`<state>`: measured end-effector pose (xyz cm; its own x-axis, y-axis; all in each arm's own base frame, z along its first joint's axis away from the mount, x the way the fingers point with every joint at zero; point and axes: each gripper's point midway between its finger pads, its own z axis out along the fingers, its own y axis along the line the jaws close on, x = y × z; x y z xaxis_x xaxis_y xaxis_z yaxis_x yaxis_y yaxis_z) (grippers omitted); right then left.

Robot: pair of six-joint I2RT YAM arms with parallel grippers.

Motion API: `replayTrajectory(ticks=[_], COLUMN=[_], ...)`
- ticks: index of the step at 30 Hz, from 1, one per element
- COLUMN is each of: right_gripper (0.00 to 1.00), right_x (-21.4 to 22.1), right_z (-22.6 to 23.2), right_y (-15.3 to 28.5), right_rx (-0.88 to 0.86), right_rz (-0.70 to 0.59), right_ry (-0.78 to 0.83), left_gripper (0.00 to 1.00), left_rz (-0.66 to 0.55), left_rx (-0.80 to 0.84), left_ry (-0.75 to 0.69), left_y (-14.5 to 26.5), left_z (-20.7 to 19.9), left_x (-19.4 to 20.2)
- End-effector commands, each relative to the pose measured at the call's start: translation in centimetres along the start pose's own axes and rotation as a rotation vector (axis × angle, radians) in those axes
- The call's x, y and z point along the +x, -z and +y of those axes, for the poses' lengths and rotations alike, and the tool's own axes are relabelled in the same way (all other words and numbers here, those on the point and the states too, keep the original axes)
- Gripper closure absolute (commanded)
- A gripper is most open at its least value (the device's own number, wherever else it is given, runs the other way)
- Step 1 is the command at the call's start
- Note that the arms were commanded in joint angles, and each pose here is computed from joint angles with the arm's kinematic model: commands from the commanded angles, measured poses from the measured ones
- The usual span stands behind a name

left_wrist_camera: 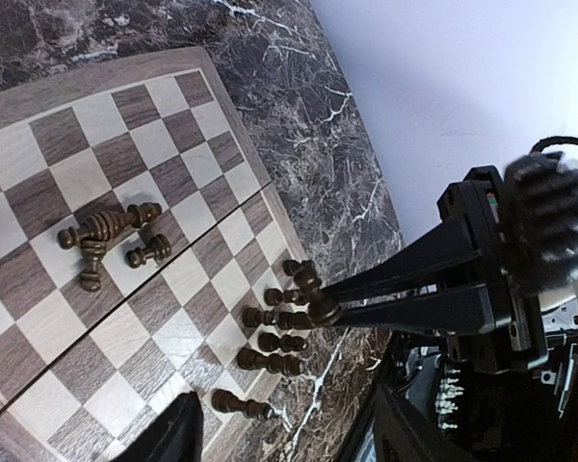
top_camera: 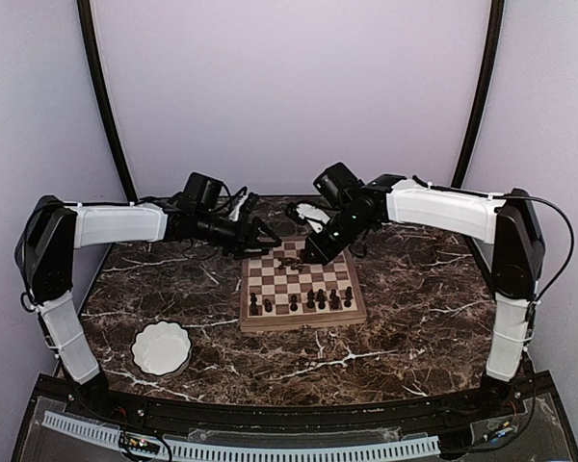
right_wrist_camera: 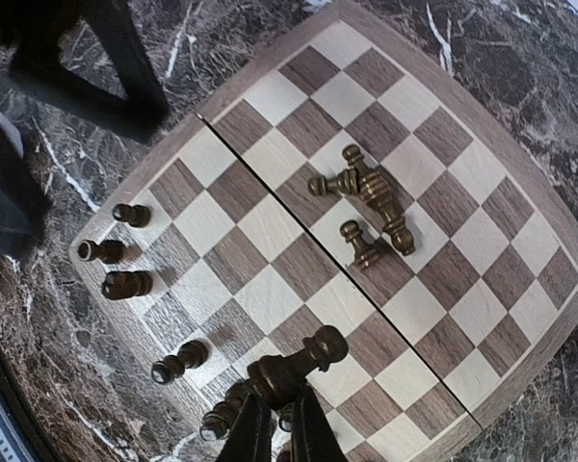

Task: Set up the chess pieces on the board
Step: Pick up the pawn from the chessboard, then pass from the right arm to the left

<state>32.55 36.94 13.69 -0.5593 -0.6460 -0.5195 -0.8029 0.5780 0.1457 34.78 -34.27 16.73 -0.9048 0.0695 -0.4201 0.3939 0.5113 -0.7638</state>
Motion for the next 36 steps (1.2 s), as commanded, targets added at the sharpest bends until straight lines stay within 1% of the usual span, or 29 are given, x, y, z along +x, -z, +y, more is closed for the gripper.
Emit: replayTrajectory(ticks=[1,4,7,12,23,31,36], right_gripper=[0.92,0.92,0.92,0.92,0.91,0.91,0.9], right_x=[-1.5,-2.2,-2.5,-2.9,-2.5,-2.5,-2.5], right_z=[1.6,2.3,2.5,3.5,4.6,4.7,4.7], right_y=[0.3,0.4,0.3,0.3,0.1,-0.1,-0.2], right_rx=[-0.072,-0.088,-0.094,-0.122,-0.141,-0.14,-0.143], right_rz=[-0.06,-0.072,-0.074,-0.08,-0.069,-0.066,-0.065], right_ry=[0.056,0.075,0.082,0.101,0.12,0.122,0.122], left_gripper=[0.37,0.38,0.38,0.39,0.5,0.66,0.81], left_rz=[0.042,0.049,0.083,0.112,0.129,0.154,0.161], left_rx=[0.16,0.205,0.239,0.263,0.317,0.328,0.34], left_ry=[0.072,0.089,0.115,0.154,0.186,0.202,0.199], left_y=[-1.3,-1.9,-2.5,-3.1,-3.5,-3.8,-3.7], left_z=[-2.3,-2.5,-2.5,-2.1,-2.3,-2.2,-2.4], left_x=[-0.5,-0.9,-0.6,0.0,0.1,0.4,0.5])
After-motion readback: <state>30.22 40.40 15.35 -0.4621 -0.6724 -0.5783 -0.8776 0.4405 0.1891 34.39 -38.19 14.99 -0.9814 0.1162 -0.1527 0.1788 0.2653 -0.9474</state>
